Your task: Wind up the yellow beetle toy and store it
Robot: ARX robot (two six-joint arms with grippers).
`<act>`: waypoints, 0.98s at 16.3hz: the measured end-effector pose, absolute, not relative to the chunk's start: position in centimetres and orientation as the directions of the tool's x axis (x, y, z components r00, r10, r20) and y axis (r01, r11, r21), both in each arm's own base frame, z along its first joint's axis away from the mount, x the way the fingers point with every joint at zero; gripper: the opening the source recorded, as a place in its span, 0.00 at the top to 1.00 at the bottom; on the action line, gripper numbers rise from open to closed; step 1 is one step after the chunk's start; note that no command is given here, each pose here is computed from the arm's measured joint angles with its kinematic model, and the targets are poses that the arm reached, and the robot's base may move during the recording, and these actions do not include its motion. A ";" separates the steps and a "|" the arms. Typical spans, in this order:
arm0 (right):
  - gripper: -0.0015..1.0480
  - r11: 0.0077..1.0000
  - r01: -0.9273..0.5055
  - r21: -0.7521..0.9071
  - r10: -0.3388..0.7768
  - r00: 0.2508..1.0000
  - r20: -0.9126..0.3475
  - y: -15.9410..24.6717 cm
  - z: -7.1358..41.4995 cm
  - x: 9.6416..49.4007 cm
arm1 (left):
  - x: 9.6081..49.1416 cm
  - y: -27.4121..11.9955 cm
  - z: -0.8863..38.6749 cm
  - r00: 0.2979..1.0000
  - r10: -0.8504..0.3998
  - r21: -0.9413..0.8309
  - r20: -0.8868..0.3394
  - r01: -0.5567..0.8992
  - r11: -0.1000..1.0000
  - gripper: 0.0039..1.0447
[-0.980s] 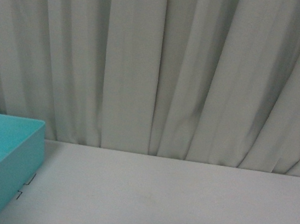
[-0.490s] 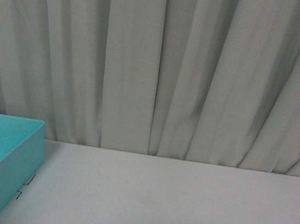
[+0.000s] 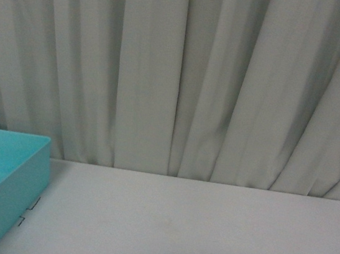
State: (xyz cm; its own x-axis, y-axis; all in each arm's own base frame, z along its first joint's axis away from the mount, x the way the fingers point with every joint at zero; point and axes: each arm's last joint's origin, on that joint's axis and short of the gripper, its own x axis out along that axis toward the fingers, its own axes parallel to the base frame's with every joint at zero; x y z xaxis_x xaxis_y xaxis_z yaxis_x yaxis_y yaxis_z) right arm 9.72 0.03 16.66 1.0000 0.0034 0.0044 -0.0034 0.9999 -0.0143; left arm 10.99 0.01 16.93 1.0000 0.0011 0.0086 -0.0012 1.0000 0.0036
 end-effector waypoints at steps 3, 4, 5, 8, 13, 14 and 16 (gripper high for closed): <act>0.06 1.000 -0.003 -0.015 0.003 1.000 0.004 0.0 16.7 9.7 | 10.2 0.0 16.3 0.999 0.001 0.004 -0.042 -0.001 1.000 0.99; 0.06 1.000 -0.003 -0.014 0.003 1.000 0.004 0.0 16.7 9.7 | 9.8 0.0 16.6 1.000 0.002 0.004 0.000 -0.002 1.000 0.99; 0.06 1.000 -0.003 -0.014 0.003 1.000 0.004 0.0 16.7 9.7 | 9.7 0.0 16.8 1.000 0.000 0.004 0.020 0.000 1.000 0.99; 0.06 1.000 -0.003 -0.014 0.003 1.000 0.005 0.0 16.7 9.7 | 9.7 0.0 16.8 1.000 0.002 0.004 0.010 -0.002 1.000 0.99; 0.06 1.000 -0.003 -0.014 0.003 1.000 0.005 0.0 16.7 9.7 | 9.7 0.0 16.6 1.000 0.001 0.004 0.004 -0.001 1.000 0.99; 0.06 1.000 -0.003 -0.014 0.003 1.000 0.004 0.0 16.7 9.7 | 9.7 0.0 16.6 1.000 0.001 0.004 0.004 -0.001 1.000 0.99; 0.06 1.000 -0.003 -0.014 0.003 1.000 0.004 0.0 16.7 9.7 | 9.7 0.0 16.6 1.000 0.001 0.004 0.004 -0.001 1.000 0.99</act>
State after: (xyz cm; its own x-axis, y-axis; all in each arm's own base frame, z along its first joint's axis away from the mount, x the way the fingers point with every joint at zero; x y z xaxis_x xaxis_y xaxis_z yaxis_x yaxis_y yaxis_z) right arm 9.72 0.03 16.66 1.0000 0.0034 0.0044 -0.0034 0.9999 -0.0143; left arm 9.72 0.01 16.63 1.0000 0.0011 0.0036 -0.0012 1.0000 0.0036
